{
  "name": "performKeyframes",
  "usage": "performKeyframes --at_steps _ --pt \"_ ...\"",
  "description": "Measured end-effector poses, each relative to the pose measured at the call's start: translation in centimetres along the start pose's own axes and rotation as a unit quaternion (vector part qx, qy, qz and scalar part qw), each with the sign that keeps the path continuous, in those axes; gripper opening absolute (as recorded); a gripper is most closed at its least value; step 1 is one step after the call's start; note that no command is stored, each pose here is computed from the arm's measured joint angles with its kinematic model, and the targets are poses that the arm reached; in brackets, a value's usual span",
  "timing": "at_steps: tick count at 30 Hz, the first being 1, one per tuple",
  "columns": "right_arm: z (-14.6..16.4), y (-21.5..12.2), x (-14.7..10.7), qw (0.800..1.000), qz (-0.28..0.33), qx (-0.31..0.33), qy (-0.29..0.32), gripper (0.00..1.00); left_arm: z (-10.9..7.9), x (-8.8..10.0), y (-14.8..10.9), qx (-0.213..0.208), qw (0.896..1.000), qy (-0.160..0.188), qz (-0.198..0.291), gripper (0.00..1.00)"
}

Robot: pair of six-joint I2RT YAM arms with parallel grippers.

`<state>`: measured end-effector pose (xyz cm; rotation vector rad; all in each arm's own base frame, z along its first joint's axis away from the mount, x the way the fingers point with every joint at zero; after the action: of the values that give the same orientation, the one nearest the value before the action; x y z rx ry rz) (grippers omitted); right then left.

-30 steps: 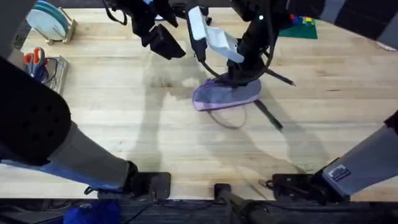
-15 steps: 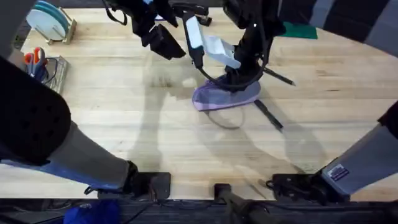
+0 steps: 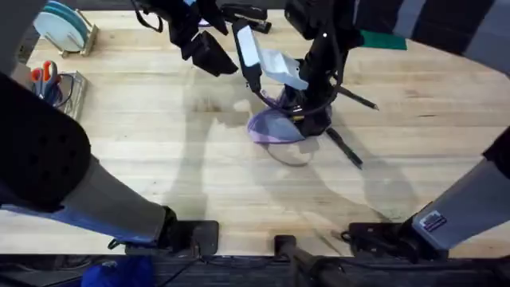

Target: Unzip the bag, pick up the pens from the table one at a time and place them inside, then zip the bag closed.

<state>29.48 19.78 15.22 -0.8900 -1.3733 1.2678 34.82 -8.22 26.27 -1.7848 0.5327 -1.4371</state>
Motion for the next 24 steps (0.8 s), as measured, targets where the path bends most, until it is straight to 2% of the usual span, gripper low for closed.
performKeyframes --at_steps 11,24 --pt "0.0 0.1 0.0 1.000 0.001 0.002 0.000 0.996 0.0 0.0 0.0 0.000 1.000 0.000 0.000 0.994" --pt "1.4 -0.7 -0.2 0.998 0.010 0.038 0.039 0.995 0.0 0.0 0.0 0.000 1.000 0.000 0.000 0.994"
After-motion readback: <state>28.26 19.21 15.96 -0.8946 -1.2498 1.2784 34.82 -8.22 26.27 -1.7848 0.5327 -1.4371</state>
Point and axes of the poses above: each hand's point on the last joint's axis, 136 mm out from that joint toward the fingers, its own y axis out along the fingers, its own z axis along the line the jaws close on, x = y × z, the point moved 6 cm from there along -y, back along the fingers, and after that the axes turned 3 degrees about -y, right-handed, at the moved point
